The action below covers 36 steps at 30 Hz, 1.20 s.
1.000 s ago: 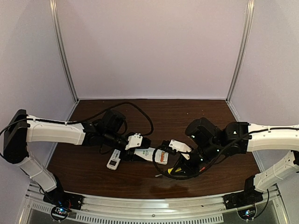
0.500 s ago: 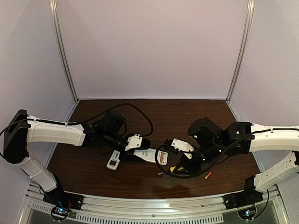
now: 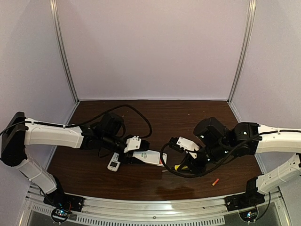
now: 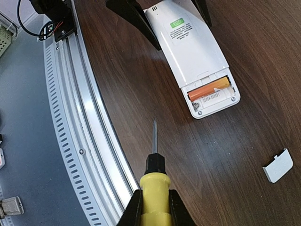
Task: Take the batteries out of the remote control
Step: Remove the battery from the remote control without the battery cover.
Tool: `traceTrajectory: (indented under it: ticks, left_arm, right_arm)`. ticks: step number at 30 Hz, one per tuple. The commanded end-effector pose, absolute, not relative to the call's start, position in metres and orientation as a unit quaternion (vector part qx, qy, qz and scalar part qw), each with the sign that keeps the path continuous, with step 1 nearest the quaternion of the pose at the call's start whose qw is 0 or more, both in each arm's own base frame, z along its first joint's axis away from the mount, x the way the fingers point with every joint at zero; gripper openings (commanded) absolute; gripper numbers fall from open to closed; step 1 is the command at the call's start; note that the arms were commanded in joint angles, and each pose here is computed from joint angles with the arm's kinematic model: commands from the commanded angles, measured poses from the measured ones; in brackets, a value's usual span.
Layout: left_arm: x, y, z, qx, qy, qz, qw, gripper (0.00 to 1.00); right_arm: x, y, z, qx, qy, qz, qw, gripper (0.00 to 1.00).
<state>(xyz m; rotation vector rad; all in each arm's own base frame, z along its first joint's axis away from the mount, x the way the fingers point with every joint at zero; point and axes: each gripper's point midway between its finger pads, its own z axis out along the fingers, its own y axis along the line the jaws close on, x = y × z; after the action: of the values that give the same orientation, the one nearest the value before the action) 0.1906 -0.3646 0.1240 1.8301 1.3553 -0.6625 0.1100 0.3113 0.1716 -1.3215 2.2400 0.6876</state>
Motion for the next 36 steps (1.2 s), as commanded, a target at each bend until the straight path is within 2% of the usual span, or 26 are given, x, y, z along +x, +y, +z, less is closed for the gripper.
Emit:
traceTrajectory:
  ticks: [1, 36]
  left_arm:
    - [0.197, -0.363, 0.139, 0.704, 0.525, -0.254, 0.405, 0.00]
    - [0.198, -0.336, 0.150, 0.683, 0.549, -0.232, 0.422, 0.00]
  right_arm:
    - [0.112, 0.301, 0.171, -0.467, 0.821, 0.234, 0.232, 0.00]
    - [0.129, 0.298, 0.200, -0.409, 0.832, 0.241, 0.288, 0.00]
